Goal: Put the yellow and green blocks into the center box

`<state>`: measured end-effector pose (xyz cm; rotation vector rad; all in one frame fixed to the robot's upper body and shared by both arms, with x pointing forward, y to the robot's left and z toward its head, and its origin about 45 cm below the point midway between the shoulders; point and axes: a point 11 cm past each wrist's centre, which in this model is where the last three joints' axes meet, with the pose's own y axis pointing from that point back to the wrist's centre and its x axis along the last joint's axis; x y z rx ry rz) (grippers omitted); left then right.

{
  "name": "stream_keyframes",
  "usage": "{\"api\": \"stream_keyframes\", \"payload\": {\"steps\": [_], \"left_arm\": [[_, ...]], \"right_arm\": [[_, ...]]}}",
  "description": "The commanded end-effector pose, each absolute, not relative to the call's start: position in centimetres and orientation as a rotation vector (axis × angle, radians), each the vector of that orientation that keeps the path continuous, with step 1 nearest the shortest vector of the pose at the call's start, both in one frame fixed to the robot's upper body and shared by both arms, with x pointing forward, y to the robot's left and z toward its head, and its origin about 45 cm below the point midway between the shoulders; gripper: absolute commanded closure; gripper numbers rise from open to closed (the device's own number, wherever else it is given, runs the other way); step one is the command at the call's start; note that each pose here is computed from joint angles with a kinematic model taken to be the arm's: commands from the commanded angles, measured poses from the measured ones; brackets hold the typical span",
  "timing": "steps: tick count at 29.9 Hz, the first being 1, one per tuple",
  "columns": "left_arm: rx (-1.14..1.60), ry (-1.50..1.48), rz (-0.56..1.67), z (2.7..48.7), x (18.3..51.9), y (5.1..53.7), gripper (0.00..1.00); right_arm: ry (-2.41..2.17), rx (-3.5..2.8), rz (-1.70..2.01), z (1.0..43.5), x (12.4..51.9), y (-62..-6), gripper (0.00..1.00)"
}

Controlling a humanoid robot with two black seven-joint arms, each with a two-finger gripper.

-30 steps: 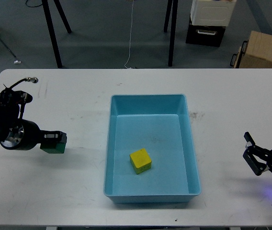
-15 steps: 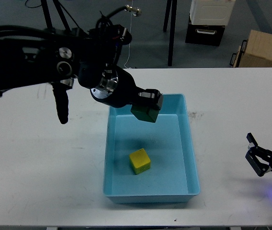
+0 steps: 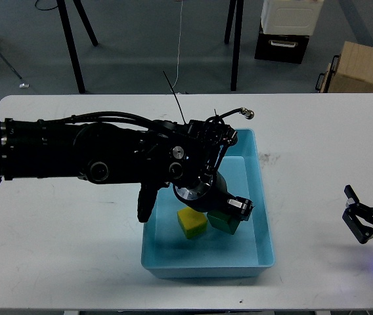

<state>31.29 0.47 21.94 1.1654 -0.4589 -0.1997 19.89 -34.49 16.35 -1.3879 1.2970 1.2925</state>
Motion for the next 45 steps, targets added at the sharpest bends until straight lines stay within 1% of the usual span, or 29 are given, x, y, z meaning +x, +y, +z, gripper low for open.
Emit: {"api": "stream_keyframes", "payload": {"steps": [1,2,5,9,13,14,16,17,19,22,24,26,29,31,33,35,40,43,45], "left_arm": [[1.162,-0.444,-0.163,22.4,32.2,1.3,0.23],[1.159,-0.441,-0.156,22.6,32.4,1.3,0.2],[1.135,-0.434,-0.128,23.4,33.0,1.3,0.15],[1.057,-0.423,-0.053,25.7,34.7,1.0,0.15],[0.889,-0.382,0.128,30.5,38.8,2.0,0.14],[0.811,-0.357,0.181,32.2,39.9,2.2,0.12],[0.638,-0.329,0.259,36.2,41.3,2.2,0.05],[0.554,-0.314,0.287,38.0,41.7,2.2,0.04],[0.423,-0.261,0.328,40.1,42.2,2.8,0.04],[0.225,-0.12,0.442,41.6,44.2,6.6,0.02],[0.094,-0.038,0.528,42.1,45.4,10.0,0.02],[-0.058,0.049,0.623,42.1,46.3,14.2,0.02],[-0.301,0.196,0.793,39.8,46.6,22.2,0.02],[-0.459,0.25,0.882,38.6,45.4,27.0,0.02],[-0.609,0.307,0.952,36.2,42.7,30.9,0.02],[-0.698,0.354,0.992,33.7,39.4,33.1,0.02],[-0.91,0.521,1.079,27.3,30.9,35.6,0.02],[-1.074,0.64,1.116,24.4,27.2,36.2,0.02],[-1.12,0.684,1.155,23.2,24.9,37.1,0.02]], "right_arm": [[1.297,-1.389,1.294,16.4,19.9,-34.5,0.0],[1.296,-1.389,1.295,16.3,19.9,-34.4,0.0],[1.297,-1.39,1.295,16.3,19.9,-34.4,0.0],[1.297,-1.392,1.29,16.4,19.9,-34.5,0.0],[1.291,-1.4,1.273,16.8,20.3,-34.7,0.0],[1.291,-1.401,1.268,16.9,20.4,-34.7,0.0],[1.279,-1.417,1.256,17.4,21.0,-34.7,0.0],[1.273,-1.423,1.249,17.6,21.3,-34.7,0.0],[1.26,-1.434,1.246,17.8,21.6,-34.4,0.0],[1.272,-1.465,1.236,18.1,21.9,-34.2,0.0],[1.276,-1.483,1.225,18.3,22.2,-34.2,0.0],[1.283,-1.494,1.221,18.5,22.2,-34.4,0.0],[1.273,-1.511,1.205,19.1,22.9,-34.5,0.0],[1.264,-1.518,1.196,19.5,23.4,-34.4,0.0],[1.257,-1.525,1.184,19.8,23.8,-34.4,0.0],[1.252,-1.526,1.181,19.9,24.0,-34.3,0.0],[1.251,-1.494,1.14,20.2,24.0,-34.8,0.0],[1.252,-1.476,1.133,20.1,24.0,-34.8,0.0],[1.255,-1.472,1.13,20.1,23.9,-35.0,0.0]]}}
